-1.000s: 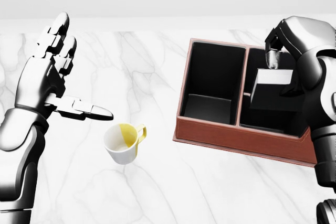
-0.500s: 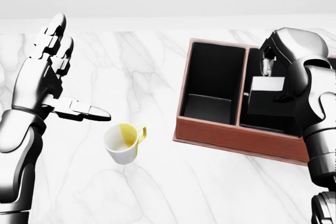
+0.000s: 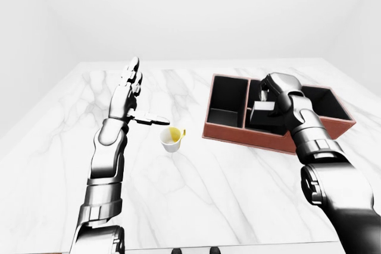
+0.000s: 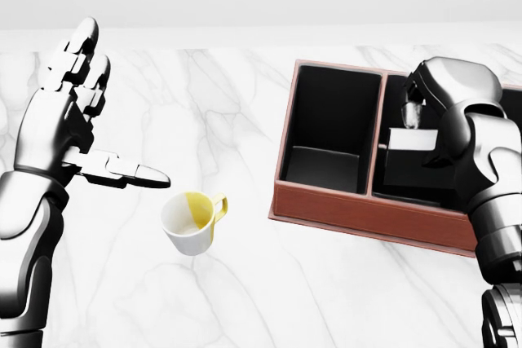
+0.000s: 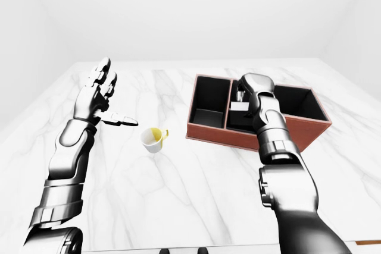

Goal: Pick up the book and place it in the caddy.

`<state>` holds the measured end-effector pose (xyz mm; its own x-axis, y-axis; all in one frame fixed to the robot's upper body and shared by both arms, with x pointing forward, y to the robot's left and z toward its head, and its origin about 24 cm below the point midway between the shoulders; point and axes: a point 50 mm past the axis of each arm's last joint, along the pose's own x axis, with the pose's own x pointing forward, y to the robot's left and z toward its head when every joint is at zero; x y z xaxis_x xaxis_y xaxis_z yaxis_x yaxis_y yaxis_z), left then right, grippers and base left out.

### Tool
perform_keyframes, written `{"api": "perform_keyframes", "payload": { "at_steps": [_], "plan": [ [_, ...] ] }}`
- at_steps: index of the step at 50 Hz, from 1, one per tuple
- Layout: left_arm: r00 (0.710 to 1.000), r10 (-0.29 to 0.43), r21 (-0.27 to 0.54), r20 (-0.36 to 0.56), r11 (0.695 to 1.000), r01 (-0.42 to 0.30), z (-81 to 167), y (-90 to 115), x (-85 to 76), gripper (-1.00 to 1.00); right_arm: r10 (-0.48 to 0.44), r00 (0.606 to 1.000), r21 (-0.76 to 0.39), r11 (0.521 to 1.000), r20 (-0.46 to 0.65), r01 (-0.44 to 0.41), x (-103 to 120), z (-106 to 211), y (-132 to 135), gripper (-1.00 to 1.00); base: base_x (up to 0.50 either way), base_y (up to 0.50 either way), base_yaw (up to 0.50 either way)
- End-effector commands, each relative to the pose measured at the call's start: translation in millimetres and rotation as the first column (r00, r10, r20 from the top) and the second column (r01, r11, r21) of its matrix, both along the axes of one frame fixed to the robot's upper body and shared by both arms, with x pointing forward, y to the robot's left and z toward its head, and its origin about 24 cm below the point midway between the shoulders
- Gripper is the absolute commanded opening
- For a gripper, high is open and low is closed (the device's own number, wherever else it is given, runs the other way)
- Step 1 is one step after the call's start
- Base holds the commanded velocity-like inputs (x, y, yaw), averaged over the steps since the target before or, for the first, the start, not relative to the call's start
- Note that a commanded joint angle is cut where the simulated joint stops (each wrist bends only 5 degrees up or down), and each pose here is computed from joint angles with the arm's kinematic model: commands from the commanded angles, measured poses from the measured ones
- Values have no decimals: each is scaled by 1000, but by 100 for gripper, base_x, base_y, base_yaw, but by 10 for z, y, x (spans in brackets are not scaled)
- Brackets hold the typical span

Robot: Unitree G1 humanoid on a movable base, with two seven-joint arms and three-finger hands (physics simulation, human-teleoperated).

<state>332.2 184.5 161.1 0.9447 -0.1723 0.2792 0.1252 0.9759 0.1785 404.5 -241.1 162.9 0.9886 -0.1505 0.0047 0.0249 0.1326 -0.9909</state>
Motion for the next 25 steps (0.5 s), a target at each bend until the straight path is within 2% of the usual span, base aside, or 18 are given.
{"api": "perform_keyframes", "payload": {
  "at_steps": [1, 25],
  "plan": [
    [1000, 6, 1, -4, 1000, -6, -12, 6, 1, 100, -13, 999, -12, 1000, 39, 13, 23, 17, -28, -100, 0, 0, 0],
    [1000, 11, 4, -4, 1000, -11, -29, 30, -34, 100, -63, 997, -4, 998, 32, 63, 12, -113, -82, -100, 0, 0, 0]
  ]
}}
